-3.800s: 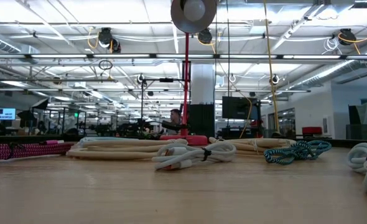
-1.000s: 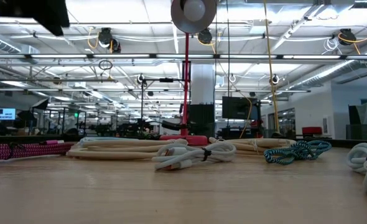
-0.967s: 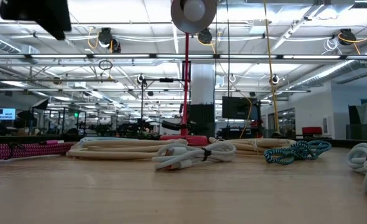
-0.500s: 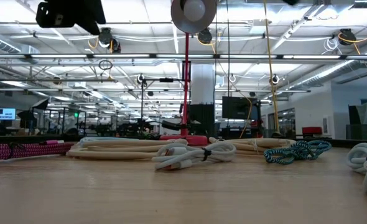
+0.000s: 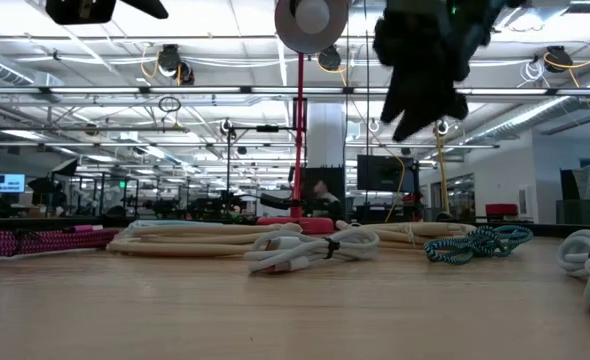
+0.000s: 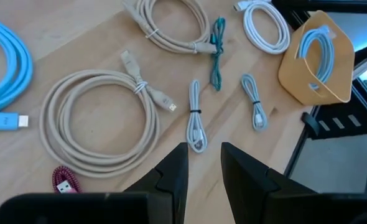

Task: Pick & Place USB Port
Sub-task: Put the right light brown HDMI cable into the yellow bin

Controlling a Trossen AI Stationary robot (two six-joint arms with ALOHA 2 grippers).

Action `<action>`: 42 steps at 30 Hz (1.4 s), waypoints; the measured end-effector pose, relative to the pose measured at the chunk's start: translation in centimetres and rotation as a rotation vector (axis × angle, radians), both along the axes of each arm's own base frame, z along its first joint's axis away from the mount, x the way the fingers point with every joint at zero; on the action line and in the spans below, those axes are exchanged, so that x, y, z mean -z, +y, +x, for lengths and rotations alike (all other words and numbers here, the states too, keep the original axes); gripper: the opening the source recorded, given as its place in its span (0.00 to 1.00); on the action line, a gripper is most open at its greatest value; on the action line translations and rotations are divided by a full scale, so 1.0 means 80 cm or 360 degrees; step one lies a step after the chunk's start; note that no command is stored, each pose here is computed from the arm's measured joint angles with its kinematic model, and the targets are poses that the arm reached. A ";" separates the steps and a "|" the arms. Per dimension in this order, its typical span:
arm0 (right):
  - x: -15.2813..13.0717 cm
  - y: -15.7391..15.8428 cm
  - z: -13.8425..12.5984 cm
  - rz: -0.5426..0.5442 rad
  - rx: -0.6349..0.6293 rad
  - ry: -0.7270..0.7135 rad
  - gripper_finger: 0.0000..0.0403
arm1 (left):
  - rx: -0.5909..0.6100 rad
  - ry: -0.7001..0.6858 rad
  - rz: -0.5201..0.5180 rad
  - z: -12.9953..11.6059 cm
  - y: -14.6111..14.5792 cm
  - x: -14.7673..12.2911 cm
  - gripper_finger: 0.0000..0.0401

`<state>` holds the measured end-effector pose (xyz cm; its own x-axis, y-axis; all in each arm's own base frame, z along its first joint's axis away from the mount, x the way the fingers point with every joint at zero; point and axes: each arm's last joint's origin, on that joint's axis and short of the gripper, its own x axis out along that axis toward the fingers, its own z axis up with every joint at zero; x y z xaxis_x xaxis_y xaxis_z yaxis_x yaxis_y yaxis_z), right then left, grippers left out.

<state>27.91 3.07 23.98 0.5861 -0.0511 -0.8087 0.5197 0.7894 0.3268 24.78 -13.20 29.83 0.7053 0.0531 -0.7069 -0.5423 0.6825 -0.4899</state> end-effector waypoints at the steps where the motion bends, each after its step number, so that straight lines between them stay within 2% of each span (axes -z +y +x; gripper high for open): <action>1: 0.011 -0.002 0.002 0.0028 -0.0014 0.0033 0.49 | -0.0004 -0.0004 0.0000 -0.001 -0.001 0.000 0.24; 10: 0.080 -0.006 0.025 0.0158 -0.0074 0.0189 0.49 | -0.0003 -0.0025 0.0016 -0.007 -0.011 0.000 0.24; 24: 0.137 0.001 0.060 0.0217 -0.0093 0.0161 0.49 | 0.0020 -0.0006 0.0011 -0.018 -0.025 0.001 0.24; 27: 0.146 0.003 0.063 0.0245 -0.0062 0.0172 0.44 | 0.0018 -0.0011 0.0015 -0.021 -0.029 0.002 0.24; 29: 0.150 0.004 0.064 0.0237 -0.0050 0.0187 0.37 | 0.0004 -0.0013 0.0022 -0.024 -0.030 0.002 0.24; 33: 0.145 0.004 0.064 0.0233 -0.0088 0.0148 0.09 | -0.0001 -0.0021 0.0020 -0.025 -0.033 0.002 0.24; 34: 0.140 0.005 0.065 0.0233 -0.0107 0.0119 0.06 | 0.0000 -0.0022 0.0020 -0.025 -0.033 0.002 0.24; 38: 0.115 0.006 0.059 0.0278 -0.0148 0.0061 0.06 | -0.0019 -0.0037 0.0040 -0.025 -0.032 0.001 0.24; 42: 0.050 0.012 0.058 0.0346 -0.0281 -0.0243 0.06 | -0.0065 -0.0071 0.0081 -0.024 -0.030 0.001 0.24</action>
